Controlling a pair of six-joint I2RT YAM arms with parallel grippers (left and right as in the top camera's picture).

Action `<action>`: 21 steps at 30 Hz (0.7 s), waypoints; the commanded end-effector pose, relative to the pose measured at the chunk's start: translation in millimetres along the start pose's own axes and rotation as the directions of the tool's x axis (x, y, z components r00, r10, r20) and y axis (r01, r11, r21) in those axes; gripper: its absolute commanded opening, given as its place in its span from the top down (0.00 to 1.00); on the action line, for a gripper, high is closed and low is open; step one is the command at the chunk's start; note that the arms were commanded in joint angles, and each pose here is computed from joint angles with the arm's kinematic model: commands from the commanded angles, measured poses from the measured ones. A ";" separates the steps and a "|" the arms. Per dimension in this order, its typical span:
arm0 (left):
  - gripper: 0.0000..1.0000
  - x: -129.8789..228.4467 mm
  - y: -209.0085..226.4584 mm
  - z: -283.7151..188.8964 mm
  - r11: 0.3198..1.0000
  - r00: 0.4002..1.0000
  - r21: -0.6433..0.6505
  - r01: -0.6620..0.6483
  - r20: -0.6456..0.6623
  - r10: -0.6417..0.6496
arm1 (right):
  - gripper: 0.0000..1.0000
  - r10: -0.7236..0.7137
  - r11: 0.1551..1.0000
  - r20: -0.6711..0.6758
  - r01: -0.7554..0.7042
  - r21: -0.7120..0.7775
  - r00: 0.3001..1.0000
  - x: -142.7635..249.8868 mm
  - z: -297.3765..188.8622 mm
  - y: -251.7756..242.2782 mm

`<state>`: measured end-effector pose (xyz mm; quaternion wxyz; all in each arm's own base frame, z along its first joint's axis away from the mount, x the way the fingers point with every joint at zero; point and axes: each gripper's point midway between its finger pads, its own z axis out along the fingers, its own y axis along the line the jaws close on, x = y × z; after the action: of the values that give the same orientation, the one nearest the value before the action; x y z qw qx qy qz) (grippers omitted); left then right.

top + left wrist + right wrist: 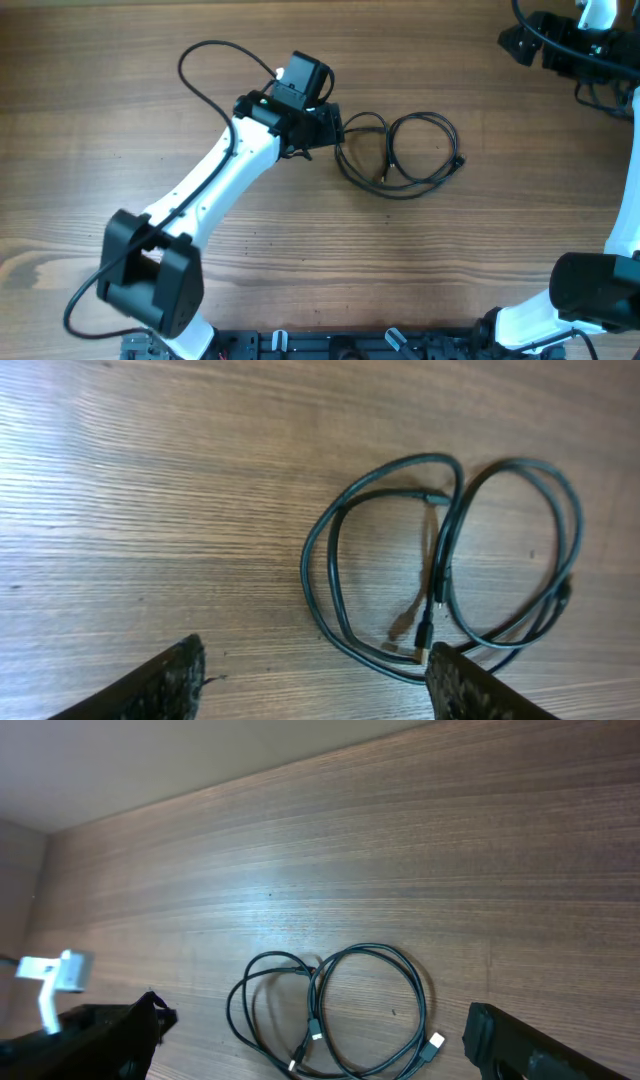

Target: Untangle cables

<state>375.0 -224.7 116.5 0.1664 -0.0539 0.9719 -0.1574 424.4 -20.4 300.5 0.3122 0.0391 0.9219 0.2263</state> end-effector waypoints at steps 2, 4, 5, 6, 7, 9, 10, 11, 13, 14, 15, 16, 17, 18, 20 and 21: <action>0.28 14.0 -8.4 30.2 0.999 0.997 0.020 0.035 -0.074 -0.033 | 0.00 -0.029 0.999 0.012 0.029 0.014 1.000 -1.1 -5.0 1.4; 0.40 17.4 -14.7 49.2 0.997 0.994 0.022 0.079 -0.080 -0.077 | 0.00 -0.029 0.999 0.011 0.029 0.015 1.000 -1.0 -5.0 1.3; 0.43 18.8 -15.8 53.2 0.995 0.992 0.019 0.100 -0.083 -0.098 | 0.00 -0.028 0.999 0.011 0.028 0.015 1.000 -1.0 -5.0 1.3; 0.45 20.7 -16.9 58.6 0.992 0.989 0.016 0.123 -0.088 -0.121 | 0.00 -0.028 0.999 0.011 0.028 0.015 1.000 -1.0 -5.0 1.3; 0.47 22.4 -18.2 63.5 0.990 0.986 0.014 0.140 -0.091 -0.138 | 0.00 -0.028 0.999 0.011 0.028 0.015 1.000 -1.0 -5.0 1.3; 0.51 27.5 -21.9 75.5 0.987 0.983 0.012 0.157 -0.100 -0.155 | 0.00 -0.028 0.999 0.011 0.028 0.015 1.000 -1.0 -5.0 1.3; 0.52 30.2 -22.6 79.6 0.986 0.981 0.007 0.166 -0.105 -0.164 | 0.00 -0.028 0.999 0.011 0.028 0.015 1.000 -1.0 -5.0 1.3; 0.55 33.3 -23.5 83.8 0.986 0.980 0.002 0.168 -0.110 -0.167 | 0.00 -0.028 0.999 0.011 0.028 0.015 1.000 -1.0 -5.0 1.3; 0.59 40.1 -24.6 92.0 0.987 0.979 -0.007 0.160 -0.123 -0.159 | 0.00 -0.028 0.999 0.011 0.028 0.015 1.000 -0.9 -5.0 1.3; 0.61 41.9 -25.0 93.7 0.988 0.979 -0.009 0.157 -0.127 -0.157 | 0.00 -0.028 1.000 0.010 0.028 0.015 1.000 -0.7 -5.0 1.3; 0.66 43.0 -23.9 95.7 0.988 0.980 -0.016 0.155 -0.127 -0.156 | 0.00 -0.027 1.000 0.009 0.027 0.015 1.000 -0.5 -5.0 1.3; 0.75 41.6 -22.2 95.9 0.988 0.981 -0.024 0.154 -0.117 -0.156 | 0.00 -0.027 1.000 0.008 0.027 0.014 1.000 -0.3 -5.0 1.4; 0.92 38.5 -18.7 96.2 0.988 0.983 -0.042 0.151 -0.096 -0.155 | 0.00 -0.024 1.000 0.007 0.024 0.014 1.000 0.0 -5.0 1.4; 0.96 36.0 -16.2 96.4 0.987 0.985 -0.054 0.149 -0.080 -0.153 | 0.00 -0.023 1.000 0.007 0.023 0.014 1.000 0.1 -5.0 1.4; 0.96 29.4 -15.8 93.5 0.993 0.993 -0.054 0.105 -0.052 -0.108 | 0.00 -0.021 1.000 0.004 0.021 0.014 1.000 0.9 -5.0 1.4; 0.96 23.5 -19.0 86.1 0.996 0.995 -0.035 0.086 -0.038 -0.088 | 0.00 -0.021 1.000 0.004 0.021 0.013 1.000 0.8 -5.0 1.6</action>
<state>372.6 -276.6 28.5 0.1076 -0.1178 0.9742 -0.1597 423.4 -21.3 299.1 0.3091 0.0413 0.9235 0.2232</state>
